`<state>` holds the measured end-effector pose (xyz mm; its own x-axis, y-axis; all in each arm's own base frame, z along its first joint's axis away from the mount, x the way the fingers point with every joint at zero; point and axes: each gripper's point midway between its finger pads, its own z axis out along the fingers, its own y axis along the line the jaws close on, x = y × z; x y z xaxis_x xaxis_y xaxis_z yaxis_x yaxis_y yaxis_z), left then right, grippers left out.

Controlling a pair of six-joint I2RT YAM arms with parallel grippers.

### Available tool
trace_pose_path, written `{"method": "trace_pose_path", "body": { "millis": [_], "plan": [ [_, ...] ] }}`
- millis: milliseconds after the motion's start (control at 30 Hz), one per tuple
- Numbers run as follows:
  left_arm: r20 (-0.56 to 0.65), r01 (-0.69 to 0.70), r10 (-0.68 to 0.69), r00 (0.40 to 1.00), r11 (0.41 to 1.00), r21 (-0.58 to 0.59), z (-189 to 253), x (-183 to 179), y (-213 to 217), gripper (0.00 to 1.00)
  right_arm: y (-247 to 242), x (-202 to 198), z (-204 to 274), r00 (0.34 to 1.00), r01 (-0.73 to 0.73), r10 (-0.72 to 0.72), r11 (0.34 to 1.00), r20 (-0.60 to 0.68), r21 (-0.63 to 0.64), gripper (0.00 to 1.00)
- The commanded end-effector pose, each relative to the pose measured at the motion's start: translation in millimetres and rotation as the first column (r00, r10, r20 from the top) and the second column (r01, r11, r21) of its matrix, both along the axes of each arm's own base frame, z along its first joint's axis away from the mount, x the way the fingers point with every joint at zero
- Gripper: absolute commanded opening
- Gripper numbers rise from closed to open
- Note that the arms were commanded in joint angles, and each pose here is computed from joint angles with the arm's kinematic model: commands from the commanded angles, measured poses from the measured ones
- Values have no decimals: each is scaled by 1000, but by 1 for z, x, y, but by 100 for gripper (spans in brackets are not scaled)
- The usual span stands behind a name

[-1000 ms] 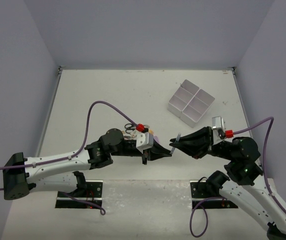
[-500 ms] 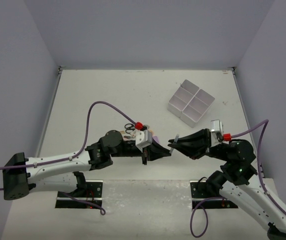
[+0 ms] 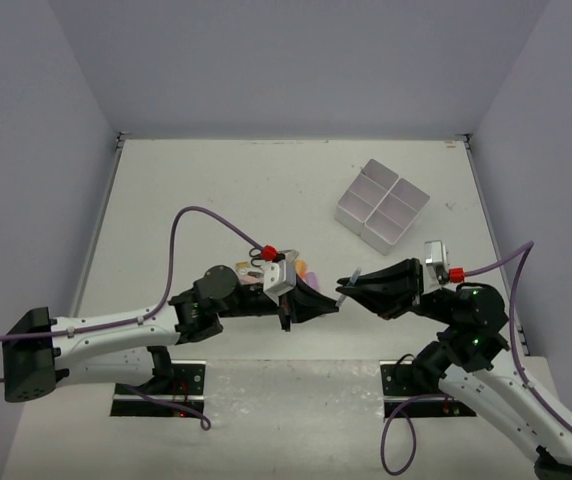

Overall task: Sort the stationery into containers
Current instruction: Close the pen cap on the pen.

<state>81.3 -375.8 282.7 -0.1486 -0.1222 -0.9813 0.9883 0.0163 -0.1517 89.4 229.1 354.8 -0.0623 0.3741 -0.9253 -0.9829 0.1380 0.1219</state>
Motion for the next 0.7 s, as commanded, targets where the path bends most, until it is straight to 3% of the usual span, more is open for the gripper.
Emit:
{"method": "trace_pose_path", "body": {
  "millis": [0, 667],
  "plan": [
    [125, -33, 60, 990, 978, -208, 88, 5, 10, 0, 12, -1, -36, 994, -72, 62, 991, -91, -113, 0],
    [137, -122, 160, 977, 960, -251, 109, 21, 30, 0, 29, 12, -67, 985, -74, 38, 975, -171, -211, 0]
  ]
}}
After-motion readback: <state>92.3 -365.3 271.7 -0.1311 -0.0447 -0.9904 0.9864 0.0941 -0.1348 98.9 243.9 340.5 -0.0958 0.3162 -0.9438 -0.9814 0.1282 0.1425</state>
